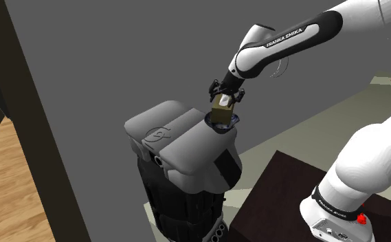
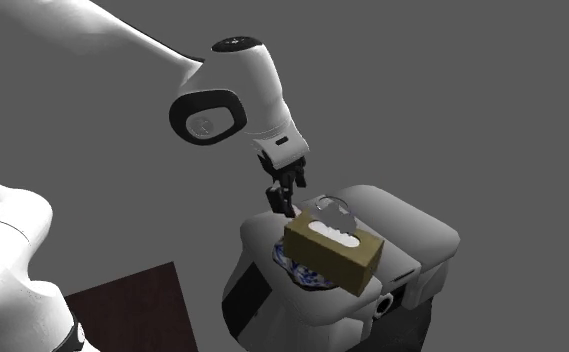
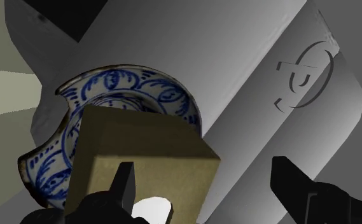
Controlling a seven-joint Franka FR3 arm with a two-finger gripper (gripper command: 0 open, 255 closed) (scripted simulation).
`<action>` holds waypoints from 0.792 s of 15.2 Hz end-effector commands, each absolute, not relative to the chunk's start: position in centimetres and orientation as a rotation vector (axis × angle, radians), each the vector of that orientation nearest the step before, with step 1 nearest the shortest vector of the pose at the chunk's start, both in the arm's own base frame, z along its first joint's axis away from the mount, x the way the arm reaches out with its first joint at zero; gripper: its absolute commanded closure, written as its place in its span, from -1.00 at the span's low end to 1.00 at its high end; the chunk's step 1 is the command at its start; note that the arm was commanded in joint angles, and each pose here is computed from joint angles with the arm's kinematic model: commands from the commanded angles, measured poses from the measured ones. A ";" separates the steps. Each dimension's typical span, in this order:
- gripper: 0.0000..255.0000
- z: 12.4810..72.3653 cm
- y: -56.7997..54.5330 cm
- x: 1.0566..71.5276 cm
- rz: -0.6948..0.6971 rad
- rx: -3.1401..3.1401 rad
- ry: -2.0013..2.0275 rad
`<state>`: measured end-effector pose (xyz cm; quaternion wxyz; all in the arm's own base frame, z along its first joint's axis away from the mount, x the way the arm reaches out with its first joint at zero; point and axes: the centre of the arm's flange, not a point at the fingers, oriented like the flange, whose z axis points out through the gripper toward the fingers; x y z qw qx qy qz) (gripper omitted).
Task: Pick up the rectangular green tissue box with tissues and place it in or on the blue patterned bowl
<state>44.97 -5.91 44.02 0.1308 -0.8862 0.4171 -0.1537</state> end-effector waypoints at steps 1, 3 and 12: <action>-1.00 44.0 -5.9 45.0 -0.446 -2.574 1.211; -1.00 45.3 -6.0 44.5 -0.446 -2.574 1.211; -1.00 48.6 -6.4 43.1 -0.446 -2.574 1.211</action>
